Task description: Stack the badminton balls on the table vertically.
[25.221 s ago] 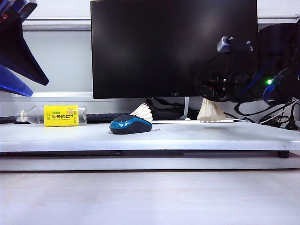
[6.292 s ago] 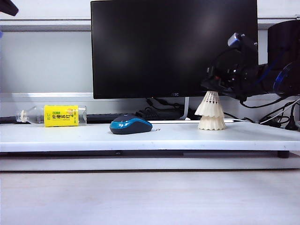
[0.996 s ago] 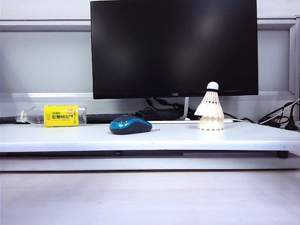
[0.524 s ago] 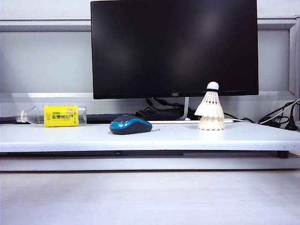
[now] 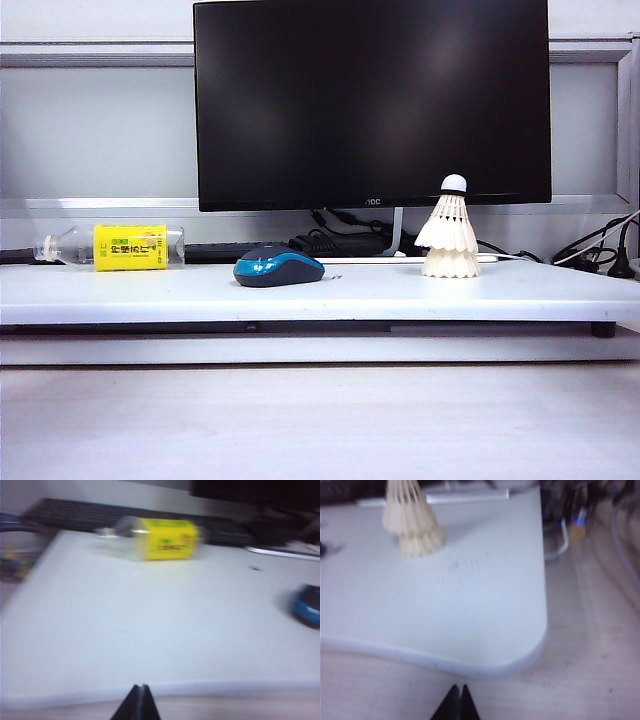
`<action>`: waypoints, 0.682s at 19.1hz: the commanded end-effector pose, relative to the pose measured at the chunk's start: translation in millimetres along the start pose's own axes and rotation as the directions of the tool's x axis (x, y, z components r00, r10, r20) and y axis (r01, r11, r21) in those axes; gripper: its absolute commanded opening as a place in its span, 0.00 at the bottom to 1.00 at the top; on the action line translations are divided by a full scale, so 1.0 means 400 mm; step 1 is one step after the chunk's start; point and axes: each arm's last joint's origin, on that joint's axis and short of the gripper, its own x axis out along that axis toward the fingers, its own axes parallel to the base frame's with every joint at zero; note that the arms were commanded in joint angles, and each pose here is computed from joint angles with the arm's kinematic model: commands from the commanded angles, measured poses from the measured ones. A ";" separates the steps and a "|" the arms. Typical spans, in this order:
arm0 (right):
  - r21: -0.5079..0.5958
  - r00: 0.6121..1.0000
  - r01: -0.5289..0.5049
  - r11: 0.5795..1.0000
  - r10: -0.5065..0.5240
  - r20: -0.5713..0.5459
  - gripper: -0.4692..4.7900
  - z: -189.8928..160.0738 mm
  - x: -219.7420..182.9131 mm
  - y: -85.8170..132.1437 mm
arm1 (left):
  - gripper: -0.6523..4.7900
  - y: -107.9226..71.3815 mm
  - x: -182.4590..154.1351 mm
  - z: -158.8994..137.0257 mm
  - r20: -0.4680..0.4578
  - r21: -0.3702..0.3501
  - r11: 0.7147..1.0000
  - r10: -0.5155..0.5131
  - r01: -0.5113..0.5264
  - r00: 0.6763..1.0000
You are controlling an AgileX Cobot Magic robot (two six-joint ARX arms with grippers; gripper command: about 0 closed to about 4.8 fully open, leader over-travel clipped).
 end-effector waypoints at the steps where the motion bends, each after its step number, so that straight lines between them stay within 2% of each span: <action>1: -0.013 0.998 -0.003 1.000 0.004 0.057 0.08 0.013 -0.007 0.002 | 0.11 0.014 -0.001 0.003 0.020 -0.009 0.998 0.057 -0.057 0.998; 13: -0.030 0.983 0.017 0.999 -0.011 0.182 0.08 0.035 -0.031 0.001 | 0.11 0.017 -0.001 0.003 0.018 -0.011 0.998 0.069 -0.069 0.997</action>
